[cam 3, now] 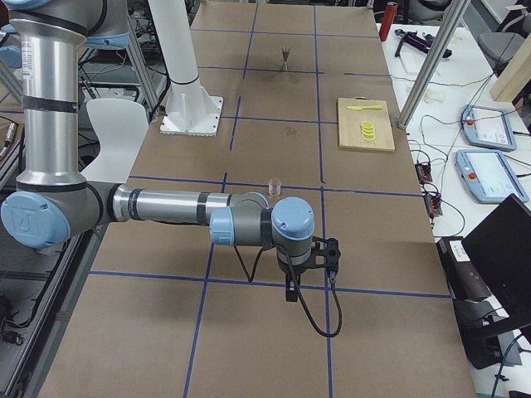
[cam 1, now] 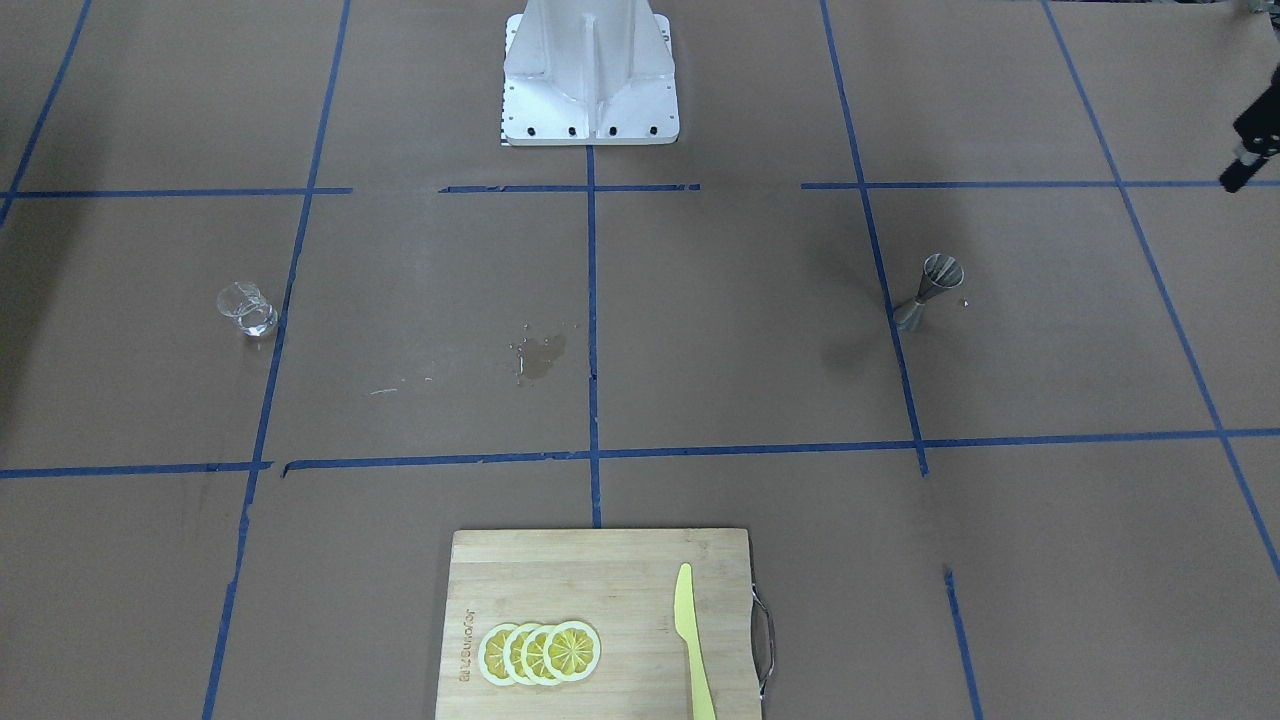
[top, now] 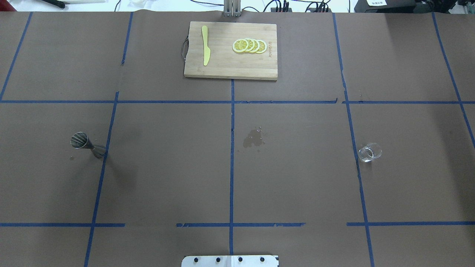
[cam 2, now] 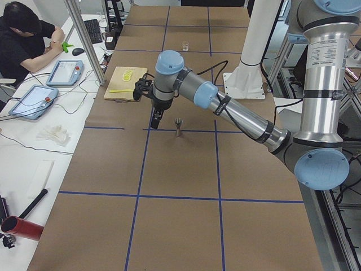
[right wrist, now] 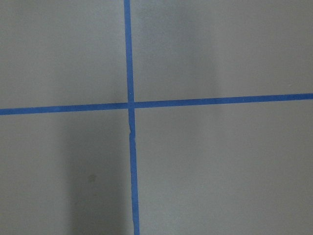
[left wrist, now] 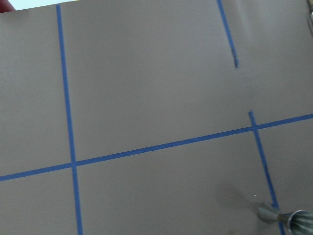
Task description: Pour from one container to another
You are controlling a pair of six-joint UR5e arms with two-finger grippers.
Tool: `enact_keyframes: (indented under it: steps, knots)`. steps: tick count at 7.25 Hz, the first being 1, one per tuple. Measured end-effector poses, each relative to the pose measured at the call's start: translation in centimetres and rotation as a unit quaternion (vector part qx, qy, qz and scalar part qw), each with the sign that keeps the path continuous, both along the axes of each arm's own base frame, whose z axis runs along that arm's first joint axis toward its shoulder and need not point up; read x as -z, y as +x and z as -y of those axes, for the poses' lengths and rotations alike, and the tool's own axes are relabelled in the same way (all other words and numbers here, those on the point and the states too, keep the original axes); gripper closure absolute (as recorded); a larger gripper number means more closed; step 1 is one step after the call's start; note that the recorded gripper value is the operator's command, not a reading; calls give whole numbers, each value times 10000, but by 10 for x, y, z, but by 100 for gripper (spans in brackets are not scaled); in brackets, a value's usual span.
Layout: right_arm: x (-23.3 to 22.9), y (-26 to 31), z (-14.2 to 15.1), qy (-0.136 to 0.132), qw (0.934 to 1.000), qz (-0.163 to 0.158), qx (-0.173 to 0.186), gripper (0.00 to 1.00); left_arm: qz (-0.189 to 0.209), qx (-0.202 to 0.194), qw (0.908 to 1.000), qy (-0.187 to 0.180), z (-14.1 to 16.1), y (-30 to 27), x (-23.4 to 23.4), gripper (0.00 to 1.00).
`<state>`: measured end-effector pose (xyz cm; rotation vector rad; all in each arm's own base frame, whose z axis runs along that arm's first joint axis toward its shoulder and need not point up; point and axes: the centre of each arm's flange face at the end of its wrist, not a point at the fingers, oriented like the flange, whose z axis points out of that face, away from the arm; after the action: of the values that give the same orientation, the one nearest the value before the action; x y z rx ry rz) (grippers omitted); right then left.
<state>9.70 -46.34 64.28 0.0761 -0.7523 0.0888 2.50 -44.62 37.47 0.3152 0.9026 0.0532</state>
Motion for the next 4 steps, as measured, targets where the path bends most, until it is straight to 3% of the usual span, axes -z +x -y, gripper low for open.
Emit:
enact_keyframes:
  steps: [1,4]
  knots:
    - [9,-3,6,24,10000,29,-41,0,-135,128,9998,-57,-19,30,15,5]
    - [17,-7,7,-72,9996,181,-214,0,-639,851,9943,-50,-88,106,2,1]
